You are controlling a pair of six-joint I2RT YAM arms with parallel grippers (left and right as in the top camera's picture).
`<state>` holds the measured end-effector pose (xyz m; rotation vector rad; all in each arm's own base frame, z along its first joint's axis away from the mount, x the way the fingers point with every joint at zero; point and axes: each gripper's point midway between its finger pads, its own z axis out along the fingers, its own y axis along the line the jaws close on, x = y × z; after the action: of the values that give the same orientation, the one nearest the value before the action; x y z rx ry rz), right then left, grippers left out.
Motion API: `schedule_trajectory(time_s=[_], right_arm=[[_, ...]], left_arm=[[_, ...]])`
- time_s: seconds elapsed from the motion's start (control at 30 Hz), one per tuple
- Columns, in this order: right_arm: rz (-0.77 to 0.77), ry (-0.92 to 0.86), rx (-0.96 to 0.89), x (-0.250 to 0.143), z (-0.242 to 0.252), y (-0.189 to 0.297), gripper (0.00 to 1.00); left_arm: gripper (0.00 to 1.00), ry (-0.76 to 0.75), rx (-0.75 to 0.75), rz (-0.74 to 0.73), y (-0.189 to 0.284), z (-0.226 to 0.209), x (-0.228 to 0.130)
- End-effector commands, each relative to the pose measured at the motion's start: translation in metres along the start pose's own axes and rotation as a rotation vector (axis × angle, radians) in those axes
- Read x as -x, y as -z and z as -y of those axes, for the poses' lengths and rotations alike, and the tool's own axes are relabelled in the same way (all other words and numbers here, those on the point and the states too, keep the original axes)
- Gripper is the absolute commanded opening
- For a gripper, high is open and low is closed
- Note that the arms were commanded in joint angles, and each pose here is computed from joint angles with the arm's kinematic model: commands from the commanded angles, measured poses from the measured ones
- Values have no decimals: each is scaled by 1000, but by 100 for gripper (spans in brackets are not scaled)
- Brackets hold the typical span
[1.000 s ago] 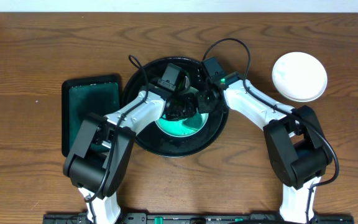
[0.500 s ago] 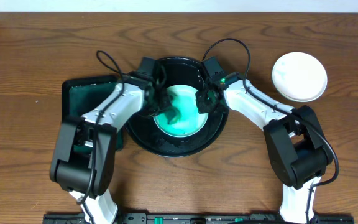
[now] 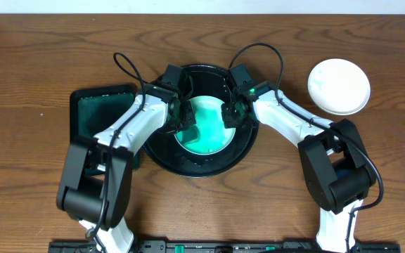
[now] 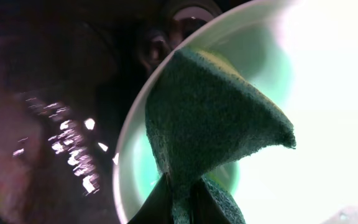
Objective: Clean dirty plates on tray and stack at the side
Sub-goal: 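Return the sponge to the black sponge tray with the left gripper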
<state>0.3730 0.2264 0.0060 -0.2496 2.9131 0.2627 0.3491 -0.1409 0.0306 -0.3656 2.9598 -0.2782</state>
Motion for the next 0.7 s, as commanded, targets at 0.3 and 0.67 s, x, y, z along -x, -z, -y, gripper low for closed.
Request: schedule_trajectory(time_s=[0.3,0.67], right_arm=[[-101,64,15,-31,-12,-23,1],[-87,107,21,-26,-15,-21,1]], left_arm=[[7,124,201,306,100,-69,43],[7,399,277,261,112,-178,53]])
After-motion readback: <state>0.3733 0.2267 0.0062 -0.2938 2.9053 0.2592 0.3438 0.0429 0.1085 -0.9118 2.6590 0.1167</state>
